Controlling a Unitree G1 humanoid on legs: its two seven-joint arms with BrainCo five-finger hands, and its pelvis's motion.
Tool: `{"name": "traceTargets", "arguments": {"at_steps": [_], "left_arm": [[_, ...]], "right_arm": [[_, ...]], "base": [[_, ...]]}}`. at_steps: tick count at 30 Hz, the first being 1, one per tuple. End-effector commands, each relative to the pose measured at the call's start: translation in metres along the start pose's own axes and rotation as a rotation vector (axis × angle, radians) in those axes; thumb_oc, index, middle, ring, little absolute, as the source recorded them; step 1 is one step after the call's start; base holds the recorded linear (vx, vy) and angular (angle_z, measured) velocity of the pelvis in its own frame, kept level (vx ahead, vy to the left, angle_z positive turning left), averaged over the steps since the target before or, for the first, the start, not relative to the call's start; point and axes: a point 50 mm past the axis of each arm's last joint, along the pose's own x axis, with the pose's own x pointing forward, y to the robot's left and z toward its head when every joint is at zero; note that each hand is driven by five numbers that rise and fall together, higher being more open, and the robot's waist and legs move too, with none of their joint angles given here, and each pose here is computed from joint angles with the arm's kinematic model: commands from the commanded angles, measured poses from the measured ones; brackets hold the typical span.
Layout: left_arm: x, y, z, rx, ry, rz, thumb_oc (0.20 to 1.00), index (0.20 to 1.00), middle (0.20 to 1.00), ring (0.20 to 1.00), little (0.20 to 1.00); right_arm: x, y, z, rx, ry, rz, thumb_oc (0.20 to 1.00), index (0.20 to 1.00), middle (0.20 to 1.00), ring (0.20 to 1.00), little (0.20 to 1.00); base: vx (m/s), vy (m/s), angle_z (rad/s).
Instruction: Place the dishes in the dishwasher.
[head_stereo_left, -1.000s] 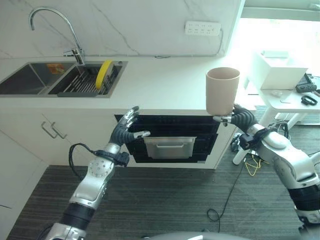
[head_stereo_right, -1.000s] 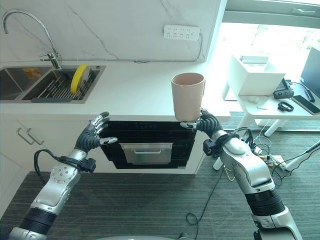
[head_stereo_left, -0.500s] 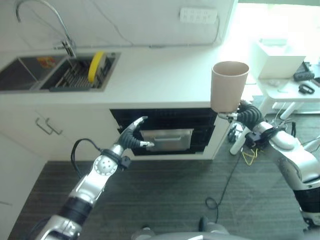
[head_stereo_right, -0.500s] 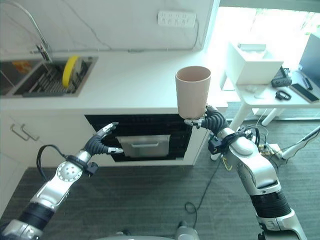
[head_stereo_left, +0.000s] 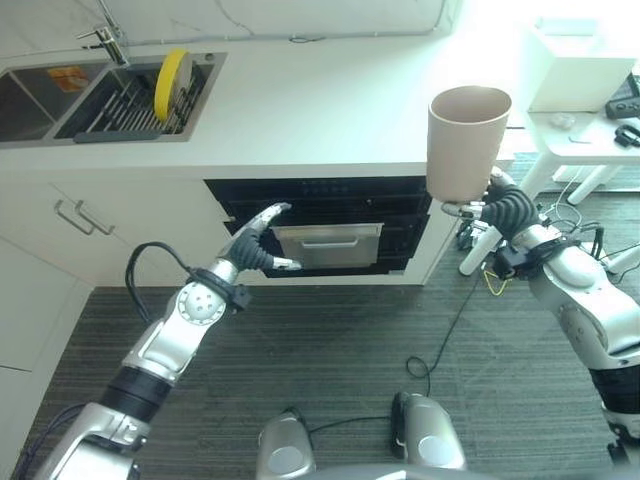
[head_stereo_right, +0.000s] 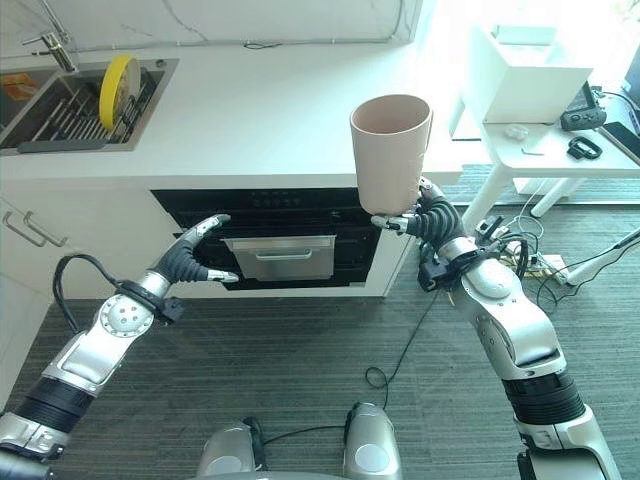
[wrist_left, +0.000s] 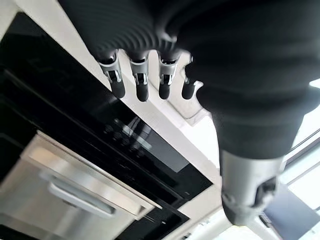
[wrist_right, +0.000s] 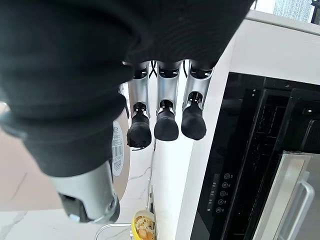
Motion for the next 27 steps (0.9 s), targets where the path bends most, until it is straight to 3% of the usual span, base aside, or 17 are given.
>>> {"name": "traceTargets", "arguments": {"at_steps": [1, 13, 27], "left_arm": [[0.005, 0.033, 0.021, 0.133, -0.07, 0.051, 1.0, 1.0, 1.0, 1.0, 1.0], [0.016, 0.045, 0.002, 0.266, 0.081, -0.022, 1.0, 1.0, 1.0, 1.0, 1.0], [0.032, 0.038, -0.023, 0.283, 0.193, -0.079, 1.0, 1.0, 1.0, 1.0, 1.0]], "right_arm": [[-0.002, 0.002, 0.045, -0.001, -0.227, 0.03, 0.2, 0.2, 0.2, 0.2, 0.2], [0.001, 0.007, 0.06, -0.002, -0.27, 0.066, 0.2, 0.2, 0.2, 0.2, 0.2], [0.01, 0.01, 0.083, -0.033, -0.365, 0.094, 0.2, 0.2, 0.2, 0.2, 0.2]], "base": [[0.05, 0.002, 0.06], [0.05, 0.007, 0.0], [-0.07, 0.002, -0.06]]}}
